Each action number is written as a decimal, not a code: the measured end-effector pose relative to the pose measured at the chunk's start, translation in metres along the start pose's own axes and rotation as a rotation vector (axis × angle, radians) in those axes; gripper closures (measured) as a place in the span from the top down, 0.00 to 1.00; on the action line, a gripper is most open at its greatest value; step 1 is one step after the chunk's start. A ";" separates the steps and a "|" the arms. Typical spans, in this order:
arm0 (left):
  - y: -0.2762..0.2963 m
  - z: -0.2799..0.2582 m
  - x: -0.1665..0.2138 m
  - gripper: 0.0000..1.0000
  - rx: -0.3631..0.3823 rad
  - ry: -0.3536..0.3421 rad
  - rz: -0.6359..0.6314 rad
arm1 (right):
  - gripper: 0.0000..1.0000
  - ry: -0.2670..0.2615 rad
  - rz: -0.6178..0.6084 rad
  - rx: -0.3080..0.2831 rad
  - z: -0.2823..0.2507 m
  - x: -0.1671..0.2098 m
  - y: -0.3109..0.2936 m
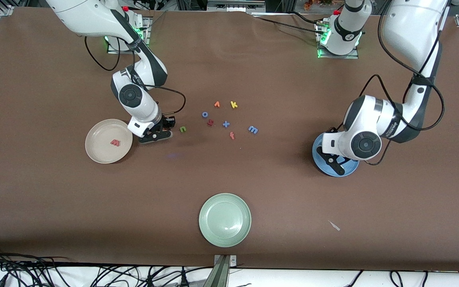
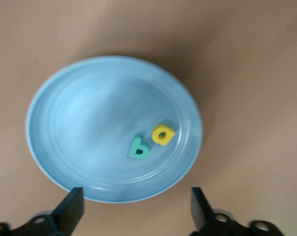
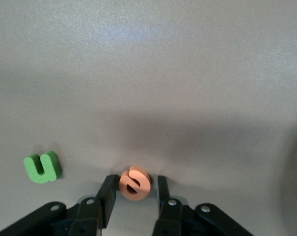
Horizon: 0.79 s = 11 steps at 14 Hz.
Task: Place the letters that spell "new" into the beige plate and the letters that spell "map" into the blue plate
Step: 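Drop the e on the white plate while the left gripper grasps the m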
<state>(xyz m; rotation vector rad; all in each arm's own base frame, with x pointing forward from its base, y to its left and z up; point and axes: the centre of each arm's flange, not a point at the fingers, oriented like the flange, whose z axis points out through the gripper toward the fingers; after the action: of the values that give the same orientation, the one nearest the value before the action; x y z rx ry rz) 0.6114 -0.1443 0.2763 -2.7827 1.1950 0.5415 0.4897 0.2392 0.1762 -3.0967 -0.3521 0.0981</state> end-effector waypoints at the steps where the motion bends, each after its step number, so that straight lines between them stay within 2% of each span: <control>1: 0.013 -0.012 0.006 1.00 0.007 0.015 -0.036 | 0.42 0.000 0.000 0.000 0.000 0.000 0.000; 6: 0.097 -0.026 0.047 1.00 -0.006 0.037 -0.315 | 0.36 0.004 0.000 0.002 0.001 0.001 0.000; 9: 0.114 -0.024 0.060 1.00 -0.082 0.045 -0.438 | 0.32 0.005 0.000 0.002 0.000 0.001 0.000; 11: 0.117 -0.022 0.067 1.00 -0.102 0.058 -0.504 | 0.28 0.006 0.000 0.002 0.000 0.001 0.000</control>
<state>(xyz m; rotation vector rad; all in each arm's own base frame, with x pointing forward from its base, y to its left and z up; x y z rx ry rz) 0.5778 -0.2764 0.2831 -3.0347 0.4409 0.4833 0.4908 0.2397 0.1761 -3.0941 -0.3520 0.0891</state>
